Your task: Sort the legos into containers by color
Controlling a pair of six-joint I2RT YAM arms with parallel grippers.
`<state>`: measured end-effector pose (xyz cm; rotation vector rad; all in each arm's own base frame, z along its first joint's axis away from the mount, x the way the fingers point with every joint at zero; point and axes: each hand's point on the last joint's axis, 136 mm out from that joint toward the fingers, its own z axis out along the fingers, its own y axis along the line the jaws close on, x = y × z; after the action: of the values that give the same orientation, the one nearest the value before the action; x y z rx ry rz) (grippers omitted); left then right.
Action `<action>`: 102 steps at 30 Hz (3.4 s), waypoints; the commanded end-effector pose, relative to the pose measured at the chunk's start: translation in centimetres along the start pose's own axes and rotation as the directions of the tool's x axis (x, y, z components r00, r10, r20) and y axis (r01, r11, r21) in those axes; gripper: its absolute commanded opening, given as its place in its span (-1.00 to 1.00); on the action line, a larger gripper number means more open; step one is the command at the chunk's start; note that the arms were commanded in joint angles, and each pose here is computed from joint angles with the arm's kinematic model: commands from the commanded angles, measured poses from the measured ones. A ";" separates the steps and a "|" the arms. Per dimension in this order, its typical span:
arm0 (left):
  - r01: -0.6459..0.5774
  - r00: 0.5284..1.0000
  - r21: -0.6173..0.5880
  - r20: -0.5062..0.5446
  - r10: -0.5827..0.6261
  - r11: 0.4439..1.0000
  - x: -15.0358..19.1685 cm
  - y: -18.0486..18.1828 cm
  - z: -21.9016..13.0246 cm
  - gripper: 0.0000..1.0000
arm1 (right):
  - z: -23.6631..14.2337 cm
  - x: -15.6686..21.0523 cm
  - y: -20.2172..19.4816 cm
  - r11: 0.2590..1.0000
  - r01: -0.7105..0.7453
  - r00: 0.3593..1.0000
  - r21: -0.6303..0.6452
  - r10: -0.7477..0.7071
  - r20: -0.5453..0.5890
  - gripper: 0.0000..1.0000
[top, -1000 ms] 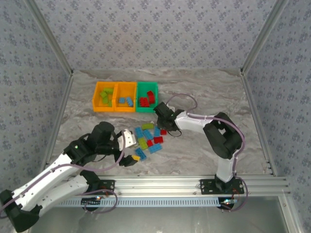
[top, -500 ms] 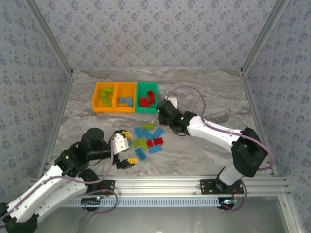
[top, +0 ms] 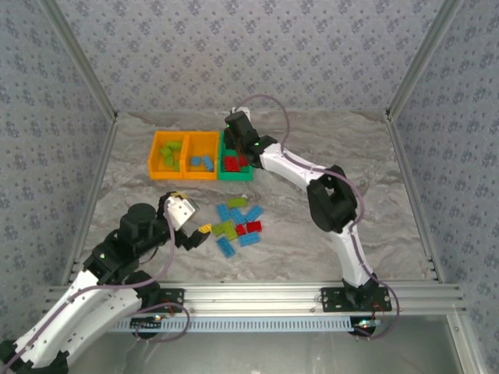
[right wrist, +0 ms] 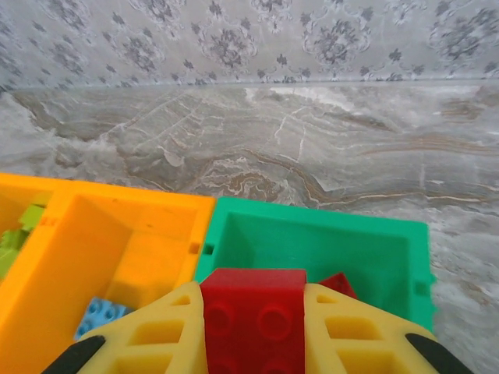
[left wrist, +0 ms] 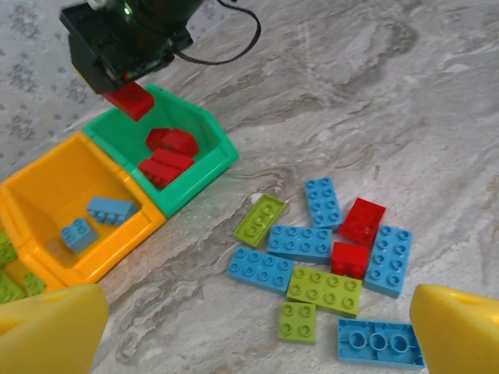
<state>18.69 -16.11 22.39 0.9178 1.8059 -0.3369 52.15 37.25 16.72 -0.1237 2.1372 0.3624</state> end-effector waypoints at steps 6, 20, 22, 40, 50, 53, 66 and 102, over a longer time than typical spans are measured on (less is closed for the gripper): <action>0.040 0.999 -0.051 -0.002 -0.040 0.998 -0.5 1.1 0.1 0.98 | 2.3 -0.5 1.4 0.996 0.089 0.995 -0.015 -0.090 -0.034 0.10; 0.333 0.943 -0.223 0.085 -0.322 0.916 -2.2 4.9 -1.4 0.86 | -15.4 -3.3 1.3 0.972 0.166 0.985 -0.169 -0.170 -0.010 0.27; 0.493 0.868 -0.293 0.109 -0.484 0.819 -1.7 6.2 -1.7 0.76 | -20.4 -1.8 1.4 0.949 0.199 0.978 -0.245 -0.209 -0.014 0.37; 0.742 0.363 -0.496 -0.268 -0.892 0.451 8.3 0.4 15.7 0.52 | -35.1 12.8 -2.1 0.899 0.103 0.967 -0.426 -0.191 -0.169 1.00; 0.687 0.331 -0.578 -0.291 -0.898 0.441 12.9 0.7 18.5 0.44 | -33.4 13.4 -2.0 0.913 0.113 0.956 -0.392 -0.208 -0.207 1.00; 0.673 0.331 -0.594 -0.290 -0.898 0.440 13.6 0.8 18.5 0.28 | -33.3 13.6 -2.1 0.916 0.108 0.955 -0.385 -0.203 -0.215 1.00; 0.654 0.354 -0.629 -0.238 -0.905 0.421 14.3 2.4 14.0 -0.60 | -33.4 14.2 -0.2 0.881 0.095 0.944 -0.464 -0.228 -0.240 1.00; 0.707 0.657 -0.454 0.135 -0.742 0.543 -8.0 18.3 11.1 0.15 | -31.8 13.3 -3.9 0.971 0.048 0.974 -0.234 -0.098 -0.206 1.00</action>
<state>45.06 -12.82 24.26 -0.3066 2.1953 -0.2684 19.14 25.55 22.75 -0.4752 2.2512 0.6633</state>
